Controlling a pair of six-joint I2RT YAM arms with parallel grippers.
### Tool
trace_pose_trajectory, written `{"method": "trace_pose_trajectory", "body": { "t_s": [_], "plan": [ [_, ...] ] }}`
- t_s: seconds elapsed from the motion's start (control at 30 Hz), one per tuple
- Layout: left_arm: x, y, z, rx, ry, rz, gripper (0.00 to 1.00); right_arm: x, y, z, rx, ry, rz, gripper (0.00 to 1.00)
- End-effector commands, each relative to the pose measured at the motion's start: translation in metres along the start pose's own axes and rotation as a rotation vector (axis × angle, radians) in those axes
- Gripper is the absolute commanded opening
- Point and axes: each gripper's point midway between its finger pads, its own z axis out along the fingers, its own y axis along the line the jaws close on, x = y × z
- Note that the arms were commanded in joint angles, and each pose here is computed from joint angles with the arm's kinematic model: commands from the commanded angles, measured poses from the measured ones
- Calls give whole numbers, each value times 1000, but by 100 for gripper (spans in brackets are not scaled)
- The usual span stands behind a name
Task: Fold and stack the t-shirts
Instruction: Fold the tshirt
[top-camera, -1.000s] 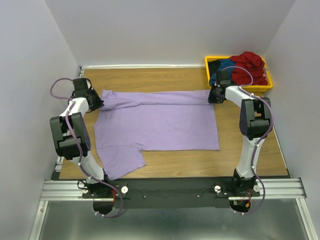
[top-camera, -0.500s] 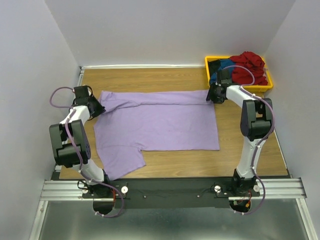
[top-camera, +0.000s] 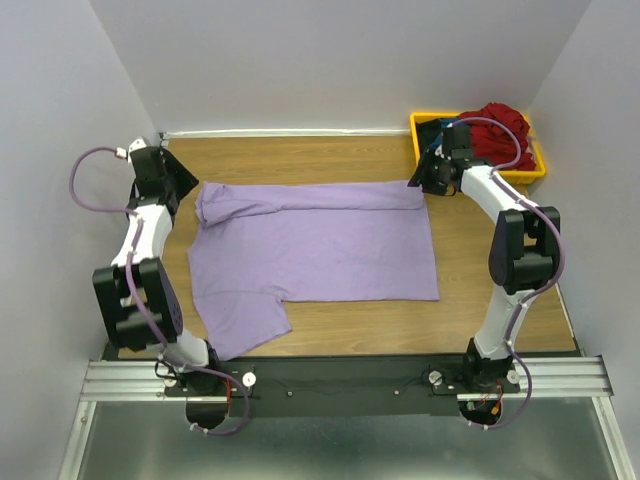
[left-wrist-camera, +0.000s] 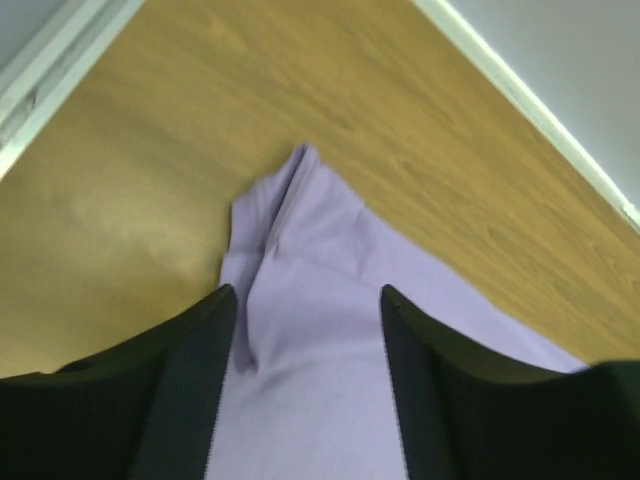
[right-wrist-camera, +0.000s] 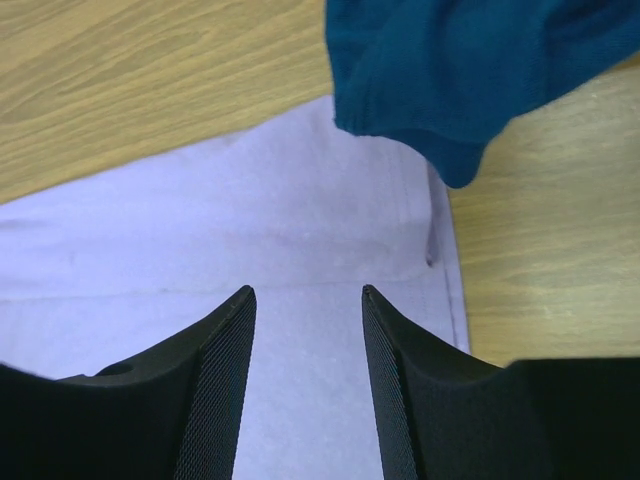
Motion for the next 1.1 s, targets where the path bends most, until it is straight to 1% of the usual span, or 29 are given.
{"method": "trace_pose_trajectory", "body": {
  "t_s": [0.0, 0.03, 0.07, 0.1, 0.13, 0.17, 0.23, 0.27, 0.33, 0.47, 0.57, 1.07],
  "plan": [
    [-17, -2, 44, -1, -20, 42, 61, -2, 14, 10, -79, -11, -2, 52],
    [-18, -2, 53, -1, -11, 47, 58, -2, 13, 12, -78, -11, -1, 51],
    [-4, 5, 70, -20, 42, 61, 54, -1, 14, 15, -81, -11, 1, 51],
    [-3, 1, 78, -7, 59, 69, 54, 0, 14, 16, -81, -8, 4, 51],
    [-14, -6, 84, 10, 44, 73, 54, 1, 16, 18, -90, -11, 2, 51],
    [0, 0, 99, 2, 86, 75, 54, 5, 15, 21, -90, -6, 0, 50],
    [4, -4, 109, 18, 120, 66, 54, 5, 16, 24, -93, -11, -7, 50],
    [16, -1, 117, 19, 157, 56, 54, 7, 17, 25, -102, -4, -7, 50],
    [25, -8, 121, 40, 177, 59, 54, 9, 19, 27, -109, -2, -14, 50],
    [36, -6, 129, 26, 192, 73, 53, 8, 22, 29, -121, -8, -32, 50],
    [45, -2, 137, 13, 207, 81, 46, 10, 22, 32, -131, -5, -40, 50],
    [51, 10, 160, -42, 207, 92, 44, 17, 26, 51, -168, 23, -70, 50]
  ]
}}
